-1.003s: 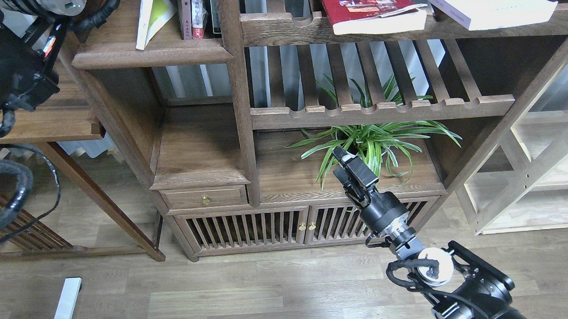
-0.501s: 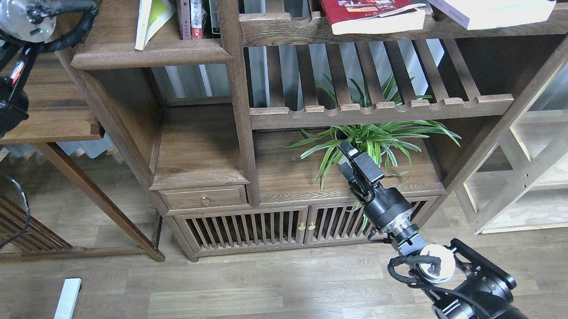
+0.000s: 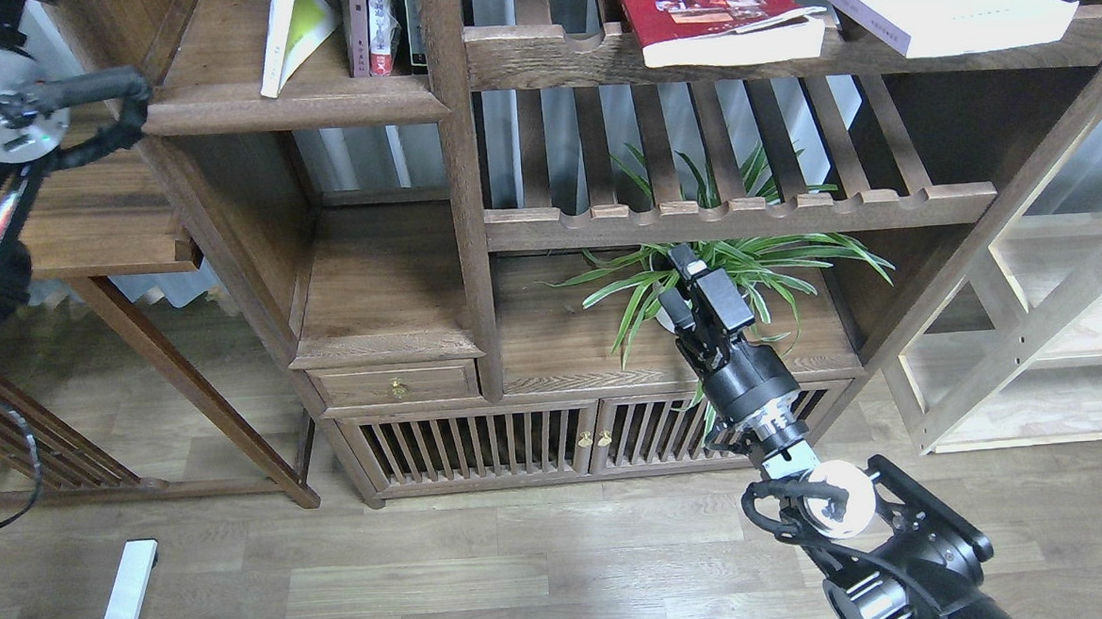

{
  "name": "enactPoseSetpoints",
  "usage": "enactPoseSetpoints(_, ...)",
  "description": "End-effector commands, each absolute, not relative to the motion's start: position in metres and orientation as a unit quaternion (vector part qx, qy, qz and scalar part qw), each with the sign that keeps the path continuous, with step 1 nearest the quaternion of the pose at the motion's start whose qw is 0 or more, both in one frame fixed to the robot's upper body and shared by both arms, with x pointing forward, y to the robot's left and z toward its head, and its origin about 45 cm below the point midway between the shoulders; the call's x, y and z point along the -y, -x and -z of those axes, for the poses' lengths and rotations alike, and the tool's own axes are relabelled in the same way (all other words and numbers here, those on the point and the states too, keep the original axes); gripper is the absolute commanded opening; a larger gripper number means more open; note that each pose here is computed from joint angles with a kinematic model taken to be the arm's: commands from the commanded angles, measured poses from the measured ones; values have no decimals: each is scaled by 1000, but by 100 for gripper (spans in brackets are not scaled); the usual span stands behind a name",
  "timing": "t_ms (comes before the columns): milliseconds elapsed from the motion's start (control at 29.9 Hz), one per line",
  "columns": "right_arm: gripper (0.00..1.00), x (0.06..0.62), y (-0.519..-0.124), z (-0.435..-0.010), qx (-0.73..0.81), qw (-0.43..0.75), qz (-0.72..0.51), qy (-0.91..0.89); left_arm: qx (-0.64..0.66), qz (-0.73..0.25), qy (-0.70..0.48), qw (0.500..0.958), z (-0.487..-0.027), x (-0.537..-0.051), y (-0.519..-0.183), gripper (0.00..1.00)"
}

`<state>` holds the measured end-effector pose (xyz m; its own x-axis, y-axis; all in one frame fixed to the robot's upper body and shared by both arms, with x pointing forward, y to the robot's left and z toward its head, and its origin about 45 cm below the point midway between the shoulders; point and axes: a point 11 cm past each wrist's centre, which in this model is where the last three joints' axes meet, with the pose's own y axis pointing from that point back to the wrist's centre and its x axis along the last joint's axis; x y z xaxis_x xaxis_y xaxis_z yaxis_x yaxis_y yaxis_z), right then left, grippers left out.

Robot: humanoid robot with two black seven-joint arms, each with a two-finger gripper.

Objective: Organize books on shelf
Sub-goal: 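Raise both grippers toward the red book on the top shelf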

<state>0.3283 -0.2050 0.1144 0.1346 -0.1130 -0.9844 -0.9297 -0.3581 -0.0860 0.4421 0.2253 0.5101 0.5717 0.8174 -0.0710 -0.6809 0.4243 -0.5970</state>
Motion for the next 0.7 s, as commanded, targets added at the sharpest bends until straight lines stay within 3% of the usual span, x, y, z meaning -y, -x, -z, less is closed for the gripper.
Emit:
enactPoseSetpoints(0,99,206,-333,-128,-397,407,-507,648,96,-388,321,858,-511,-222,-430,99)
enactPoseSetpoints(167,99,222,-340,-143,-399,430,-485,648,57,-285,341,894,-496,-213,-413,99)
enactPoseSetpoints(669,99,228,-340,-156,-396,443,-465,656,-124,-295,404,857,-412,-217,-406,99)
